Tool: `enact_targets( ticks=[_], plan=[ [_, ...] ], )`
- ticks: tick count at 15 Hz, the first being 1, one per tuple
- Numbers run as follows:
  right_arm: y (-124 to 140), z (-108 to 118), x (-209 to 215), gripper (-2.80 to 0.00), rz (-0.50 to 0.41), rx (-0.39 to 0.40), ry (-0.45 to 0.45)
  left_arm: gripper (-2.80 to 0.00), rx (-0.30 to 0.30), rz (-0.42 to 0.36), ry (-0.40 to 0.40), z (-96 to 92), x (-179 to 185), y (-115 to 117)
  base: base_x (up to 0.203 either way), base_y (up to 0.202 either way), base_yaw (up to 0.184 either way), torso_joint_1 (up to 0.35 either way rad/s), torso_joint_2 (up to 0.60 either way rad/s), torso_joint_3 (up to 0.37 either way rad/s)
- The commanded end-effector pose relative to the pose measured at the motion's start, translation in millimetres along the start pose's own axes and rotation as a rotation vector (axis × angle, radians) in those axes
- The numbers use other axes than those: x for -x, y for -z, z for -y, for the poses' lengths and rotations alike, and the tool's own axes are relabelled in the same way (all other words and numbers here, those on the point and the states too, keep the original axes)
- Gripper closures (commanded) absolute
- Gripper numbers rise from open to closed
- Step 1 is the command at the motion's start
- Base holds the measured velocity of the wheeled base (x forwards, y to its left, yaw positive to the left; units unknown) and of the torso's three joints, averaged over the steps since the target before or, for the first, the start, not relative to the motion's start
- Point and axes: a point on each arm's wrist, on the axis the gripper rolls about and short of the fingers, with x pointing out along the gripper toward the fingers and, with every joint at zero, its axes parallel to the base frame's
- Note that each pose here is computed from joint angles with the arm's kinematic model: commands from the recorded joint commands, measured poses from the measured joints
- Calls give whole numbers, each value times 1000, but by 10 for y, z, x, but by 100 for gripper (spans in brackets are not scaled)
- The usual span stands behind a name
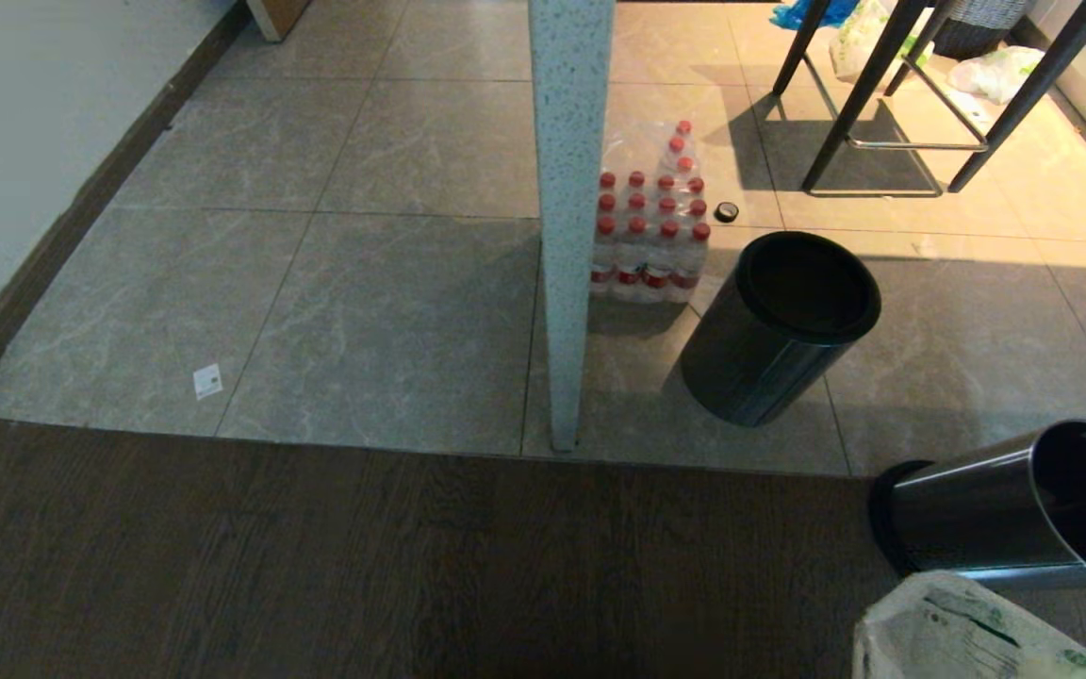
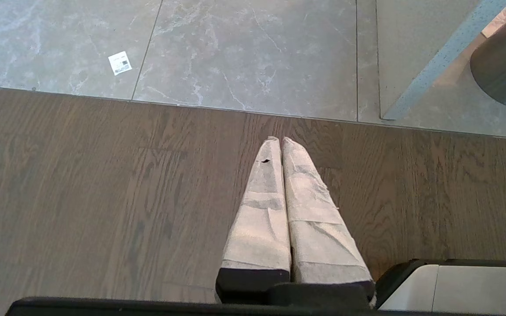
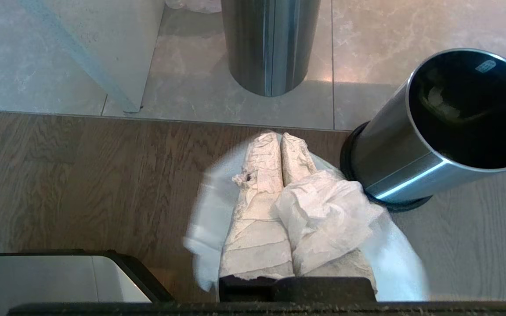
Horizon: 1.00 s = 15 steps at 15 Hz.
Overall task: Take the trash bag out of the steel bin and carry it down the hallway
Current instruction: Put the trash bag at the door
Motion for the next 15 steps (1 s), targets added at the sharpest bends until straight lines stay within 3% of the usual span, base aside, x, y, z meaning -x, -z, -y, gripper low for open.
enact_targets(
  ticks=[1, 15],
  plan=[
    [-1, 0, -2, 0, -2, 0, -1, 0, 1, 0, 0, 0, 0, 0, 0, 0, 0, 4, 4, 25],
    [0, 0, -2, 0, -3, 0, -1, 0, 2, -1, 0, 0, -1, 5, 0, 0, 0, 3, 3, 185]
  ],
)
